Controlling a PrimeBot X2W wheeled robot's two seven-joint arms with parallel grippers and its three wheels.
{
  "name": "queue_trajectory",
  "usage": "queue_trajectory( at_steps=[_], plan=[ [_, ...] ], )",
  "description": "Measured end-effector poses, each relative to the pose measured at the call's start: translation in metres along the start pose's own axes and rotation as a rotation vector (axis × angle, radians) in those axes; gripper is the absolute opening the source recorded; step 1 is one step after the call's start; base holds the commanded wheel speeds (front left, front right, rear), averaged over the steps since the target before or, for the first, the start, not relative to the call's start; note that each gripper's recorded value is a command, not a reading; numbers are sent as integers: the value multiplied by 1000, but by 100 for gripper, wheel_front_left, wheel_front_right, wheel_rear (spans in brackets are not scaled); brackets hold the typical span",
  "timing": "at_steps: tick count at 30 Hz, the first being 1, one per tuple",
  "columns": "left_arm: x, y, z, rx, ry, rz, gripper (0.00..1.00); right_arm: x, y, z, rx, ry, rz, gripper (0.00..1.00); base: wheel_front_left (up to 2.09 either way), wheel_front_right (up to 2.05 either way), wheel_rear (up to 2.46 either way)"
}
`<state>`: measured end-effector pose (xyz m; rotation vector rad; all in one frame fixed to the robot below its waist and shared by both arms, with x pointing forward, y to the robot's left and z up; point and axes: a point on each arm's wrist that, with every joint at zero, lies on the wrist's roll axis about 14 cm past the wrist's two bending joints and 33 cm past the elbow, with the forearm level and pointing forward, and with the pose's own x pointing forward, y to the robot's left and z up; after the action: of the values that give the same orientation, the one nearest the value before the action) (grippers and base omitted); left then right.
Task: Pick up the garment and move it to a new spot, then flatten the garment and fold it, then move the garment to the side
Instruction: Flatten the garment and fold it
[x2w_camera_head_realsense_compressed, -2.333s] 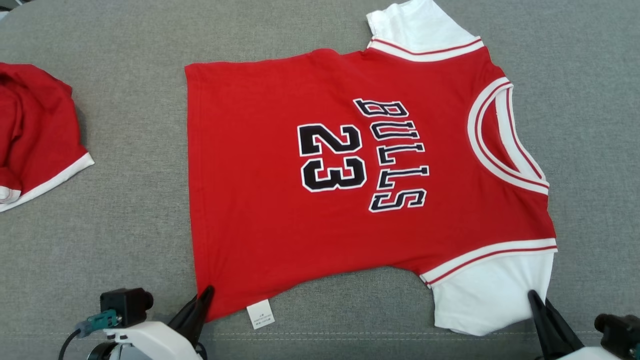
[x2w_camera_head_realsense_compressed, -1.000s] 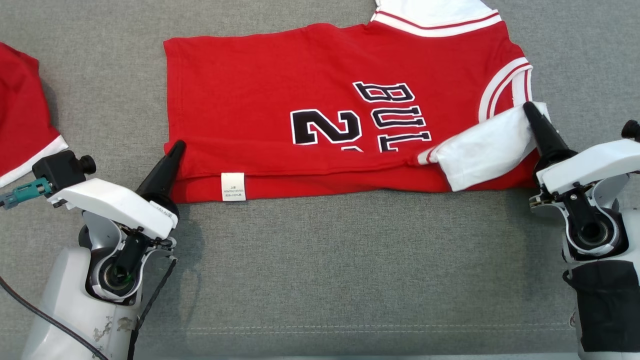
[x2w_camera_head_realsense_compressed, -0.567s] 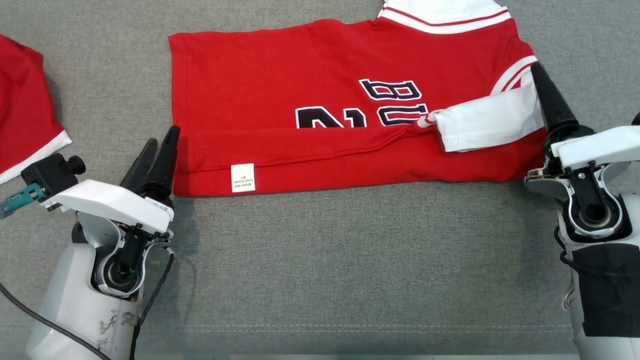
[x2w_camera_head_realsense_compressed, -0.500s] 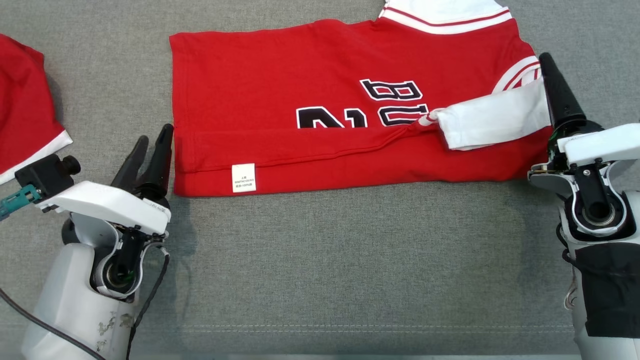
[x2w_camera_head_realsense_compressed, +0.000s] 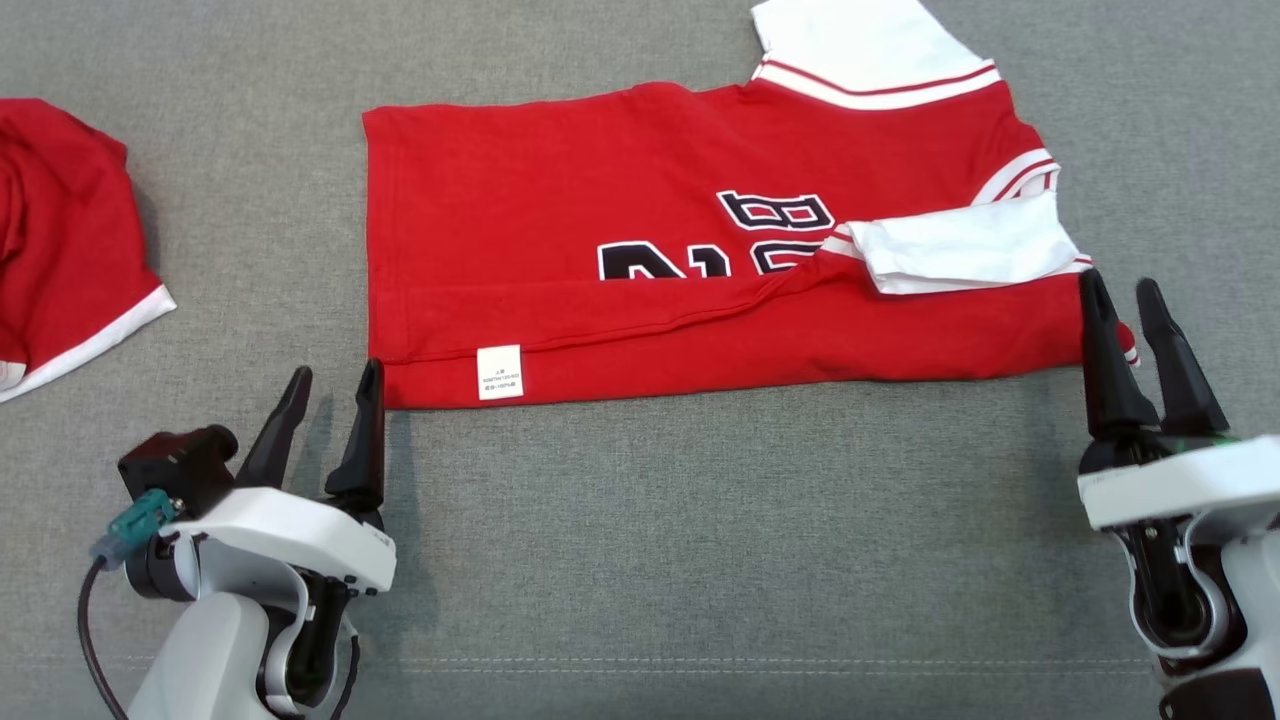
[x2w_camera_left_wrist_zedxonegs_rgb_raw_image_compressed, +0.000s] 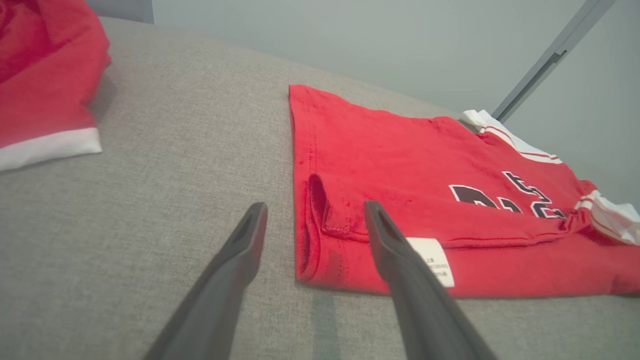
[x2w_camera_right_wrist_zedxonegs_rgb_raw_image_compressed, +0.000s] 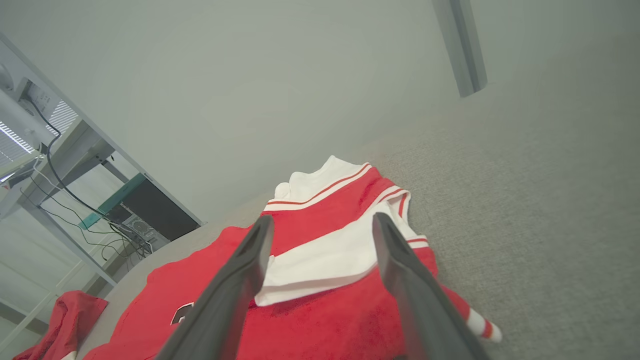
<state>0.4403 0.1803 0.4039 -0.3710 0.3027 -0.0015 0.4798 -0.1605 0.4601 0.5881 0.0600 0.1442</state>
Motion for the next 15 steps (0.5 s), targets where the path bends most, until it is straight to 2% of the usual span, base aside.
queue_trajectory(
  at_steps=[4, 9, 15],
  plan=[
    [-6, -3, -1, 30, -4, 4, 100, -19, -8, 4, -132, -13, -25, 100, 0, 0, 0],
    [-15, -2, -9, 46, 31, 10, 100, -45, -15, -1, -243, 0, -73, 100, 0, 0, 0],
    [-25, -4, -16, 53, 79, 10, 100, -68, -17, 4, -328, -13, -113, 100, 0, 0, 0]
  ],
)
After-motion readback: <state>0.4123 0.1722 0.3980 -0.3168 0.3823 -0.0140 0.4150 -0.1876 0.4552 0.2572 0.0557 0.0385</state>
